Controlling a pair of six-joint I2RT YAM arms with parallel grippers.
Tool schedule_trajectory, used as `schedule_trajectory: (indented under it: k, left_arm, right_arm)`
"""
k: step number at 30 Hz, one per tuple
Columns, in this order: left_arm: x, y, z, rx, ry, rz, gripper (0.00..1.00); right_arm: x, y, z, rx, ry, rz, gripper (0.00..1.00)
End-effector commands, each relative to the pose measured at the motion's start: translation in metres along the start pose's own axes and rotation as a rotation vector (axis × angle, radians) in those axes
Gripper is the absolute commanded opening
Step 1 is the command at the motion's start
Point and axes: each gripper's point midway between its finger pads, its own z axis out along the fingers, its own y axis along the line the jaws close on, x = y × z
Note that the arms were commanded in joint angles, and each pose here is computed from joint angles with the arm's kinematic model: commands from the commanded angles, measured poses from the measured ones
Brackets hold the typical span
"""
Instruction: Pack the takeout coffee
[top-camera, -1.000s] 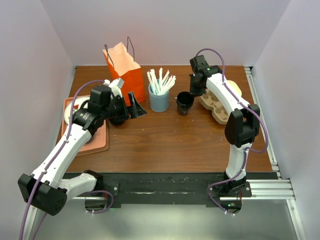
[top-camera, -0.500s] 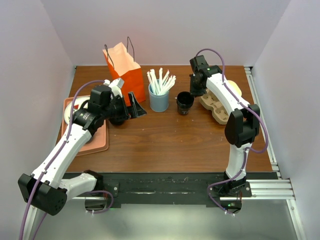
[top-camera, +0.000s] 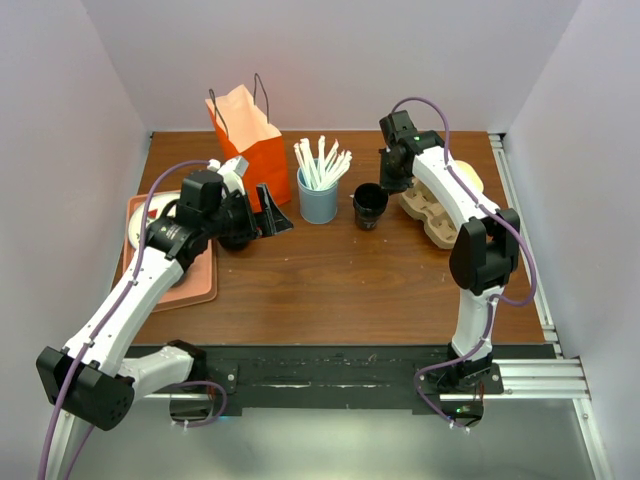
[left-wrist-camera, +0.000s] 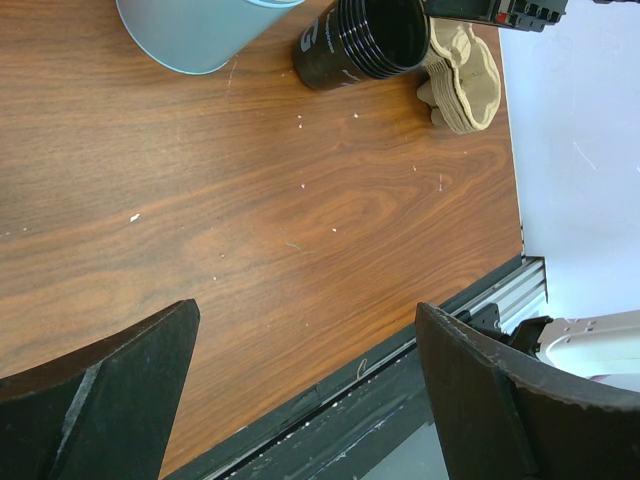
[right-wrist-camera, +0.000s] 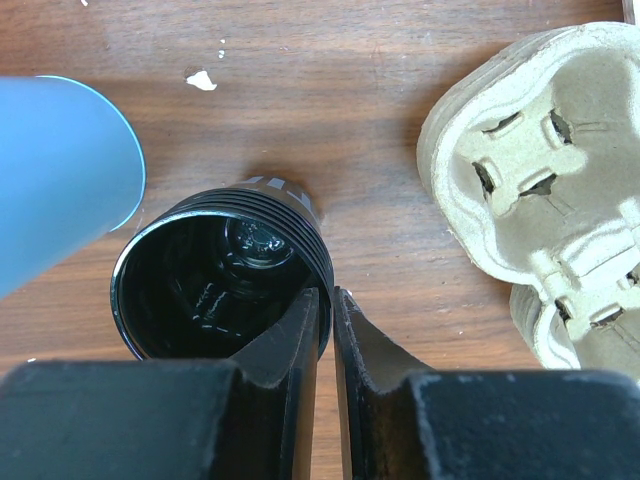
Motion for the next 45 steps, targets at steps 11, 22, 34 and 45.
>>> schedule_trajectory:
  k: [11,22,34,45]
  left_arm:
    - [-0.007,-0.010,-0.002,0.040,-0.026,0.036,0.94]
    - [-0.006,-0.009,-0.001,0.038,-0.022,0.034,0.94]
    - [-0.006,-0.009,-0.001,0.036,-0.020,0.033,0.94]
    - [-0.007,-0.010,0.001,0.043,-0.019,0.031,0.94]
  right_arm:
    - [0.001,-0.004,0.003,0.017,0.006,-0.001,0.15]
    - [0.002,-0.003,0.005,0.011,0.008,-0.002,0.14]
    - [0.002,-0.003,0.005,0.011,0.008,-0.001,0.11]
    - [-0.012,-0.005,-0.010,0.018,-0.046,-0.002,0.00]
